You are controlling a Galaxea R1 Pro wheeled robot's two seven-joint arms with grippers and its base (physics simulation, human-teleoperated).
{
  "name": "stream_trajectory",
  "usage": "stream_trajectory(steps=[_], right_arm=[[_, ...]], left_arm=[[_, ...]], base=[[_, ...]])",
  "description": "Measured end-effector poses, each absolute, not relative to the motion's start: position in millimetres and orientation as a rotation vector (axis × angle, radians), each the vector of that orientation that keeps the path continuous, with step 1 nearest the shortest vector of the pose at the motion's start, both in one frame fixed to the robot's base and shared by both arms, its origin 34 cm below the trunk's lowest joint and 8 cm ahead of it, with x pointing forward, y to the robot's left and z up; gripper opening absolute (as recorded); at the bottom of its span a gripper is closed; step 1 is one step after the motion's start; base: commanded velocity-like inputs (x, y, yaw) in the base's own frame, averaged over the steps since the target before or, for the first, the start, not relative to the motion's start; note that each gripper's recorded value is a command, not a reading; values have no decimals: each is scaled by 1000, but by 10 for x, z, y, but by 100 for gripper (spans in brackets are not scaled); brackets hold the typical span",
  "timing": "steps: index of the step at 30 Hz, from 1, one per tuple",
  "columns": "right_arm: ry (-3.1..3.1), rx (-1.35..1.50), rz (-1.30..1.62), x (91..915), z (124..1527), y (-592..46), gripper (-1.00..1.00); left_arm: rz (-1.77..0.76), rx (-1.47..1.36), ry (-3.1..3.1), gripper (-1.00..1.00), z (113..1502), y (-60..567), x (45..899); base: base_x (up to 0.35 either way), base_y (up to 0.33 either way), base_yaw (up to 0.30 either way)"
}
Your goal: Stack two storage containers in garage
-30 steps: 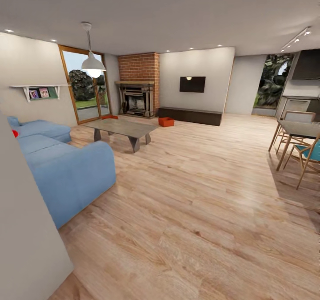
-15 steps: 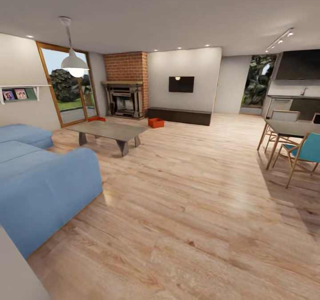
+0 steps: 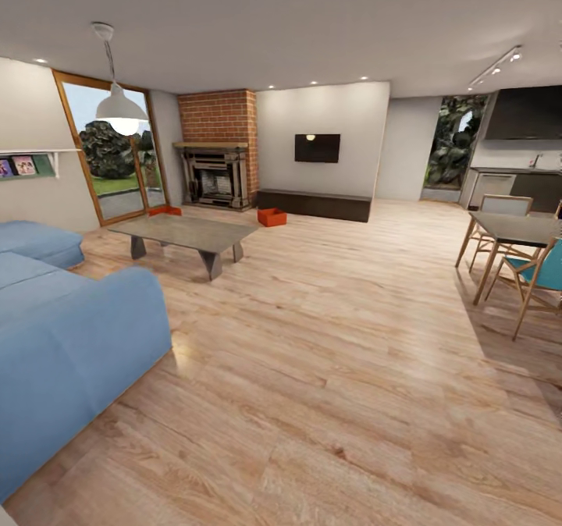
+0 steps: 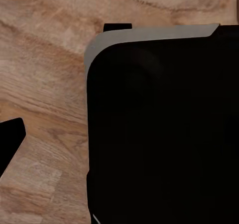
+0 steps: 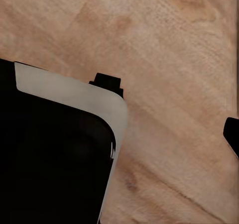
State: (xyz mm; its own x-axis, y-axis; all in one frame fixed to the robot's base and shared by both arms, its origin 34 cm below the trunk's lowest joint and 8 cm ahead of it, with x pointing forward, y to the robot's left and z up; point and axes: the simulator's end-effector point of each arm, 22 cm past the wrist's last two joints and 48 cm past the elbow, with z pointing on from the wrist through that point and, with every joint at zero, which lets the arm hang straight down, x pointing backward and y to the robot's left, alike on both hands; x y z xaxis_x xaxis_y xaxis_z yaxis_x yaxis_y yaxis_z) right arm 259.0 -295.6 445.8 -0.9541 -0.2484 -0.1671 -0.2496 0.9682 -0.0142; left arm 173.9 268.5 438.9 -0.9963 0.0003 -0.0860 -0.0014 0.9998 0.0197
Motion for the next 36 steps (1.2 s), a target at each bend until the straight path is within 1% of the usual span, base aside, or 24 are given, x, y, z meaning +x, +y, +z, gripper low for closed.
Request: stream_trajectory(steps=[10, 24, 31, 36], right_arm=[[2949, -375, 10, 2593, 4459, -2958, 100], [2948, -397, -11, 2594, 4458, -2989, 100], [2940, -403, 46, 2603, 4447, -2684, 100], [2939, -401, 55, 2604, 4447, -2639, 100]], left_arm=[[31, -4, 3055, 100, 4390, 2686, 1745], [34, -8, 3055, 100, 4390, 2685, 1740], [35, -8, 3060, 100, 4388, 2691, 1716], [34, 0, 3059, 100, 4388, 2690, 1719]], base=[[323, 0, -210], [323, 0, -8], [323, 0, 0], [323, 0, 0]])
